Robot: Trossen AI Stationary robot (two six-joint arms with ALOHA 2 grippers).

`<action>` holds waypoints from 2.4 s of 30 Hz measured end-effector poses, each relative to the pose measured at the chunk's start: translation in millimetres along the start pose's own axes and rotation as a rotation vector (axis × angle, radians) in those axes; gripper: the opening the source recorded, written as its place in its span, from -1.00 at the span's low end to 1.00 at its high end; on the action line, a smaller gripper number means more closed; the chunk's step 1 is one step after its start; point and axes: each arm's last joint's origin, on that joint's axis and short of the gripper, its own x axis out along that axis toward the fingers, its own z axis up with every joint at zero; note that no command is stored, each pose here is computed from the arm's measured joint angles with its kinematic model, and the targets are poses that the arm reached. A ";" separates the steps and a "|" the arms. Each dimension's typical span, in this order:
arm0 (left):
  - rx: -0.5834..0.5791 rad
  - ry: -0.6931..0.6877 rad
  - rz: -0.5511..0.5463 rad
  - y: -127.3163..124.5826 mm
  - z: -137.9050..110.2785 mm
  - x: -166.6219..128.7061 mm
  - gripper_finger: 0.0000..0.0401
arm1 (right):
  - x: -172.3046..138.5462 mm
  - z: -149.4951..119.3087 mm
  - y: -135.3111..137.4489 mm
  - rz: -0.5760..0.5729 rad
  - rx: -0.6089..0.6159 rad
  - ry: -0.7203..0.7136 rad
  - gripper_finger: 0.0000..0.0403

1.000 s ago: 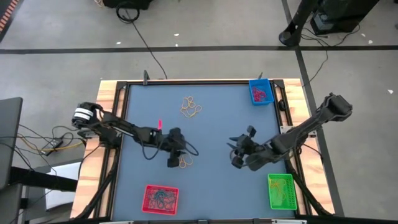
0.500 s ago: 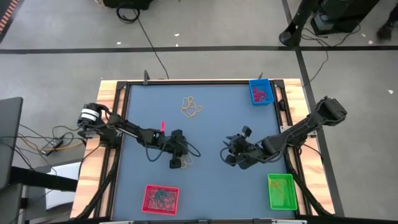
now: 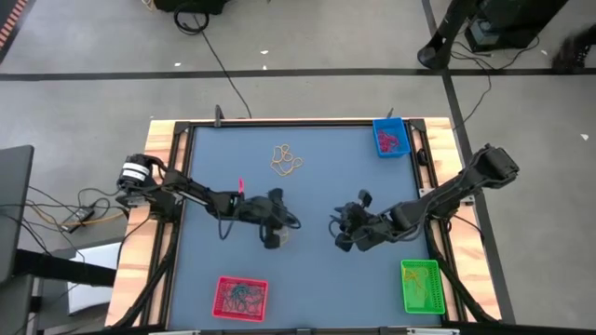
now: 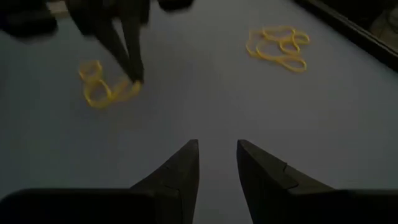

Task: Sort rubber bands into baskets
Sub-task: Put the yellow rubber band into the green bin

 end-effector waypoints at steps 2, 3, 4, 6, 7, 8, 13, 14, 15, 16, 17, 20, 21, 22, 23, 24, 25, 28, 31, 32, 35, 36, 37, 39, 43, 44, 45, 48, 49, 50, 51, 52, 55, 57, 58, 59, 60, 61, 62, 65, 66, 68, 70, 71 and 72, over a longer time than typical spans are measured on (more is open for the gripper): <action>0.005 -0.052 -0.002 0.8 6.0 0.8 -0.99 | 2.9 2.3 3.9 -0.001 0.045 -0.046 -0.39; 0.010 -0.086 0.001 1.9 10.1 0.8 -0.99 | 6.1 2.5 7.1 0.001 0.064 -0.067 -0.38; 0.008 -0.125 0.004 3.2 14.9 0.5 -0.99 | 9.9 3.6 10.8 0.015 0.083 -0.091 -0.37; 0.000 -0.182 0.011 5.8 20.7 -0.3 -0.99 | 19.1 1.2 17.0 0.033 0.061 -0.108 -0.35; -0.002 -0.199 0.014 6.7 22.5 -0.5 -0.99 | 23.8 0.1 20.4 0.049 0.051 -0.116 -0.33; -0.004 -0.206 0.016 7.7 23.2 -0.6 -0.99 | 28.8 -1.7 23.2 0.061 0.044 -0.121 -0.32; -0.010 -0.239 0.024 11.6 26.3 -1.1 -0.99 | 45.1 -8.3 31.4 0.081 0.044 -0.152 -0.22; -0.001 -0.242 0.027 12.2 26.7 -1.3 -0.99 | 46.6 -8.0 32.9 0.088 0.055 -0.167 -0.20; 0.012 -0.246 0.029 12.4 27.2 -1.4 -0.99 | 47.4 -7.4 34.3 0.095 0.060 -0.180 -0.18; 0.021 -0.245 0.029 12.2 27.2 -1.4 -0.99 | 47.5 -6.9 34.8 0.097 0.061 -0.187 -0.16; 0.029 -0.248 0.028 12.1 27.4 -1.4 -0.99 | 47.3 -6.3 35.1 0.097 0.067 -0.194 -0.14; 0.039 -0.274 -0.011 10.8 29.8 -2.1 -0.99 | 47.1 -4.8 35.2 0.096 0.097 -0.206 -0.12; 0.042 -0.277 -0.025 10.4 30.1 -2.3 -0.99 | 46.9 -4.0 35.3 0.093 0.108 -0.216 -0.12; 0.044 -0.282 -0.035 9.9 30.5 -2.4 -0.99 | 46.9 -3.0 35.6 0.095 0.119 -0.226 -0.13; 0.045 -0.290 -0.049 9.4 31.3 -2.7 -0.99 | 47.2 -2.2 36.0 0.097 0.128 -0.235 -0.14; 0.047 -0.299 -0.056 9.1 32.1 -2.9 -0.99 | 48.0 -2.3 36.7 0.099 0.134 -0.241 -0.15; 0.048 -0.307 -0.064 8.9 32.9 -3.2 -0.99 | 49.2 -2.7 37.0 0.096 0.138 -0.245 -0.17; 0.054 -0.321 -0.080 8.4 34.1 -3.6 -0.99 | 53.6 -3.7 36.8 0.105 0.143 -0.241 -0.26; 0.084 -0.332 -0.089 8.0 35.1 -4.0 -0.99 | 55.4 -3.4 35.9 0.121 0.141 -0.229 -0.46; 0.092 -0.333 -0.088 8.0 35.2 -4.0 -0.99 | 55.8 -3.2 35.6 0.127 0.135 -0.225 -0.56; 0.105 -0.332 -0.085 8.0 35.0 -3.9 -0.99 | 55.5 -3.3 36.3 0.144 0.081 -0.219 -0.89; 0.105 -0.330 -0.086 8.0 34.9 -3.9 -0.99 | 55.2 -3.2 36.5 0.147 0.065 -0.219 -0.93; 0.105 -0.328 -0.085 8.0 34.7 -3.8 -0.99 | 54.7 -3.5 37.0 0.149 0.061 -0.218 -0.94; 0.105 -0.319 -0.086 8.0 34.0 -3.5 -0.95 | 54.4 -4.5 37.5 0.154 0.059 -0.211 -0.95; 0.105 -0.312 -0.086 8.0 33.4 -3.4 -0.77 | 51.0 -7.2 37.8 0.151 0.027 -0.186 -0.97; 0.105 -0.309 -0.086 8.0 32.9 -3.3 -0.71 | 48.7 -7.6 37.3 0.147 0.018 -0.174 -0.97; 0.105 -0.305 -0.086 8.0 31.9 -3.4 -0.65 | 46.1 -7.9 36.5 0.140 0.011 -0.163 -0.98; 0.096 -0.261 -0.028 11.6 27.7 -2.1 -0.48 | 34.4 -7.4 31.8 0.077 -0.002 -0.146 -0.98; 0.090 -0.240 0.013 13.7 26.0 -1.6 -0.44 | 29.4 -6.3 29.5 0.057 -0.011 -0.142 -0.98; 0.086 -0.216 0.056 15.9 23.9 -1.1 -0.40 | 23.8 -5.1 26.8 0.041 -0.021 -0.135 -0.98; 0.084 -0.190 0.093 17.9 21.7 -0.7 -0.38 | 16.8 -3.1 23.7 0.031 -0.023 -0.129 -0.99; 0.083 -0.168 0.128 20.2 19.7 -0.4 -0.36 | 9.7 -0.8 20.4 0.029 -0.022 -0.121 -0.99; 0.110 -0.115 0.173 24.9 15.1 0.2 -0.35 | -15.3 6.6 7.8 0.066 -0.017 -0.074 -0.99; 0.146 -0.113 0.177 25.3 15.2 0.2 -0.35 | -34.4 12.0 -3.5 0.126 -0.021 -0.026 -0.99; 0.165 -0.112 0.178 25.1 15.3 0.2 -0.35 | -44.1 14.5 -9.6 0.167 -0.021 0.002 -0.98; 0.180 -0.111 0.177 24.7 15.2 0.2 -0.35 | -53.6 16.9 -15.8 0.217 -0.015 0.032 -0.98; 0.183 -0.110 0.175 24.3 15.1 0.2 -0.35 | -63.0 18.6 -22.5 0.265 -0.005 0.066 -0.97; 0.184 -0.109 0.174 24.2 15.1 0.2 -0.35 | -72.2 19.7 -29.4 0.316 0.009 0.102 -0.97; 0.184 -0.111 0.174 24.2 15.2 0.2 -0.35 | -81.3 20.5 -36.7 0.371 0.025 0.144 -0.97; 0.183 -0.110 0.175 24.7 15.1 0.2 -0.35 | -106.2 18.7 -56.1 0.588 0.073 0.328 -0.97; 0.182 -0.109 0.175 24.9 15.1 0.2 -0.35 | -113.5 17.5 -61.9 0.648 0.105 0.394 -0.97; 0.207 -0.109 0.160 24.4 15.1 0.3 -0.35 | -128.0 15.6 -72.7 0.754 0.178 0.507 -0.97; 0.258 -0.113 0.116 23.3 15.2 0.4 -0.35 | -139.9 15.1 -82.1 0.821 0.255 0.577 -0.97; 0.278 -0.119 0.096 22.5 15.6 0.4 -0.35 | -145.2 15.1 -86.1 0.850 0.293 0.606 -0.97; 0.291 -0.128 0.084 22.0 16.2 0.4 -0.35 | -150.2 15.0 -89.7 0.875 0.329 0.631 -0.97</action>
